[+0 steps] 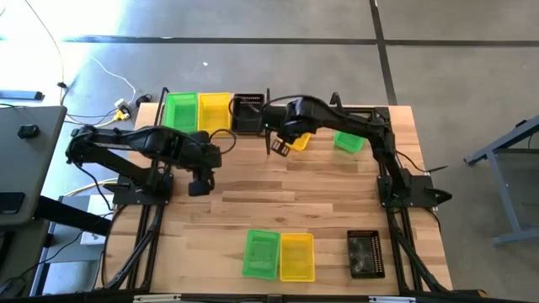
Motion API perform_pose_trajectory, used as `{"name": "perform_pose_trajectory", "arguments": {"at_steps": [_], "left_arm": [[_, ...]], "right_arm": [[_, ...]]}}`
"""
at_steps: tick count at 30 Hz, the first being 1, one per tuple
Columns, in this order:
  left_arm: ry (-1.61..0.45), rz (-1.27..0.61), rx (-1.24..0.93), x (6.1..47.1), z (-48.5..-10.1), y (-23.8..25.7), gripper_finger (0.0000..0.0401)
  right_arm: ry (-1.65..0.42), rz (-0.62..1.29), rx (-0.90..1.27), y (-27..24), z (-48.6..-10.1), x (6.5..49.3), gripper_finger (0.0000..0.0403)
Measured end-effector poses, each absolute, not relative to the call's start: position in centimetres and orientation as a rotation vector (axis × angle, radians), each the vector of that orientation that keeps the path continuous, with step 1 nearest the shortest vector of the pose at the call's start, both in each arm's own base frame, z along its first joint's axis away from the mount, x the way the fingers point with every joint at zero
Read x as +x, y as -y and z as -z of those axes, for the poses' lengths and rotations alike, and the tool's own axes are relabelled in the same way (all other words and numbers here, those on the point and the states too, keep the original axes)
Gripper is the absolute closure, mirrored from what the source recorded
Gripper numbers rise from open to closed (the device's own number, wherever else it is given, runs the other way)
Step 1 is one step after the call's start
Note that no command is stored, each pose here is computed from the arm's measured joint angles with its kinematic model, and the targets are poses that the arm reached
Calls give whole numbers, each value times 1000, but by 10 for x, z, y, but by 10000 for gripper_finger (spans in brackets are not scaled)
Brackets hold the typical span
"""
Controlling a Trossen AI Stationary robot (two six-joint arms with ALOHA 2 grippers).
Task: Stack baskets on shelf by color
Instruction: Stack the bottom green bin on top of the green bin on the shelf
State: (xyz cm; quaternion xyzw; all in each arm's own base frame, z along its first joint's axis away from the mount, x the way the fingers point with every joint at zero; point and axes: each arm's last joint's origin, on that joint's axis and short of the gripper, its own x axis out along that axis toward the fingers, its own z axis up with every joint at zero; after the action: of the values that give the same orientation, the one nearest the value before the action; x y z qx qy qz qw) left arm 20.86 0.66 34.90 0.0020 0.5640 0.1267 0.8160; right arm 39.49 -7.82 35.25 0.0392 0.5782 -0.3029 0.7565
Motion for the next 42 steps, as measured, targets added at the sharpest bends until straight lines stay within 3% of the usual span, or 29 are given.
{"name": "perform_pose_trajectory", "arguments": {"at_steps": [14,25,32,42], "left_arm": [[-1037,-127,20,220,-355,35,284],[-872,-21,-39,231,-362,69,284],[-802,37,-29,245,-358,91,284],[-832,83,24,274,-331,119,284]], "right_arm": [[-1214,673,48,33,-353,401,304],[-1184,688,63,45,-362,396,304],[-1116,656,174,62,-392,371,304],[-975,635,162,45,-440,329,304]]}}
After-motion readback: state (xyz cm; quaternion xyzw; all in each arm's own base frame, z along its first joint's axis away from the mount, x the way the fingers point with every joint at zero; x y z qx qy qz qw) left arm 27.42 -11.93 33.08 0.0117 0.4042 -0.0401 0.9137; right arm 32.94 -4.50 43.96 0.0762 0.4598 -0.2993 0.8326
